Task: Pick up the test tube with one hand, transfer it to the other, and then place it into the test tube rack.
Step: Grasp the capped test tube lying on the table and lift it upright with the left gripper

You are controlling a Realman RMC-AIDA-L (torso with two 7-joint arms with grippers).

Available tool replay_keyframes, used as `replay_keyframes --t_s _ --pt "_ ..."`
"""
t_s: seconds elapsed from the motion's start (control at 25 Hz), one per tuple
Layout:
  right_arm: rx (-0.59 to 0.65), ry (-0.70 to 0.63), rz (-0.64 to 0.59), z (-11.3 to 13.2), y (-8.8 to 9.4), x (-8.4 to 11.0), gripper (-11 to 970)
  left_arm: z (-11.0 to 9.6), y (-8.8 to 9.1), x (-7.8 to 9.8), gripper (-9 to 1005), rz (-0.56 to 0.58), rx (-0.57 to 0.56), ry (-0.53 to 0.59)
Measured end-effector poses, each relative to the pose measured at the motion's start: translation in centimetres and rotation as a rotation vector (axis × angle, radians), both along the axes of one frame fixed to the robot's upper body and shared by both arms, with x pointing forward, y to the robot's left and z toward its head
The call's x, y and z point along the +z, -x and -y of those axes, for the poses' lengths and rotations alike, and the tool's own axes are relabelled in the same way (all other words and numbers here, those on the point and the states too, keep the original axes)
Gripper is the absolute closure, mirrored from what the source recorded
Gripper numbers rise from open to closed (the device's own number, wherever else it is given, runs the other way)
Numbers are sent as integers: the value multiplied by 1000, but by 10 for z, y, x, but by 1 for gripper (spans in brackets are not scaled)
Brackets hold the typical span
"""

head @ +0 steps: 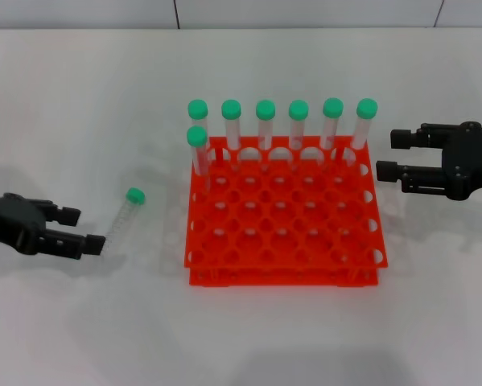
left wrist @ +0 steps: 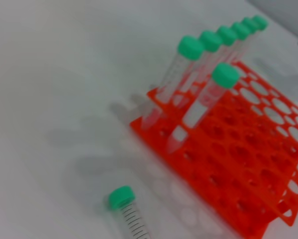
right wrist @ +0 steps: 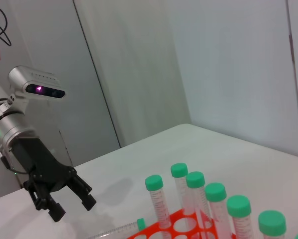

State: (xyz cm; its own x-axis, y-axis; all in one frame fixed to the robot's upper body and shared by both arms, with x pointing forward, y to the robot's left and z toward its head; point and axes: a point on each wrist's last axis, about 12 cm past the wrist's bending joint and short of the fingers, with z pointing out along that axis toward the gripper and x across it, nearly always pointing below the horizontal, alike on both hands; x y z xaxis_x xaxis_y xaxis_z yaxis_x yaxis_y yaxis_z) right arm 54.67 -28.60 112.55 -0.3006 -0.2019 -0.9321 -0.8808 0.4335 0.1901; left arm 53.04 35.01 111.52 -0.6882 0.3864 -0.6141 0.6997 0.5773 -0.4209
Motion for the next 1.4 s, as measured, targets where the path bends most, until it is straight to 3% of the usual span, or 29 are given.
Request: replay_keyframes --t_s 0.56,0.92,1.4 --pt "-12 -20 18 -2 -3 3 316 23 -38 16 115 -137 -85 -242" --pt "-9 -18 26 -2 -3 3 316 44 -45 11 116 -159 -147 -275" --pt "-9 -15 28 -2 -3 3 315 48 -43 -1 118 -207 -40 -268"
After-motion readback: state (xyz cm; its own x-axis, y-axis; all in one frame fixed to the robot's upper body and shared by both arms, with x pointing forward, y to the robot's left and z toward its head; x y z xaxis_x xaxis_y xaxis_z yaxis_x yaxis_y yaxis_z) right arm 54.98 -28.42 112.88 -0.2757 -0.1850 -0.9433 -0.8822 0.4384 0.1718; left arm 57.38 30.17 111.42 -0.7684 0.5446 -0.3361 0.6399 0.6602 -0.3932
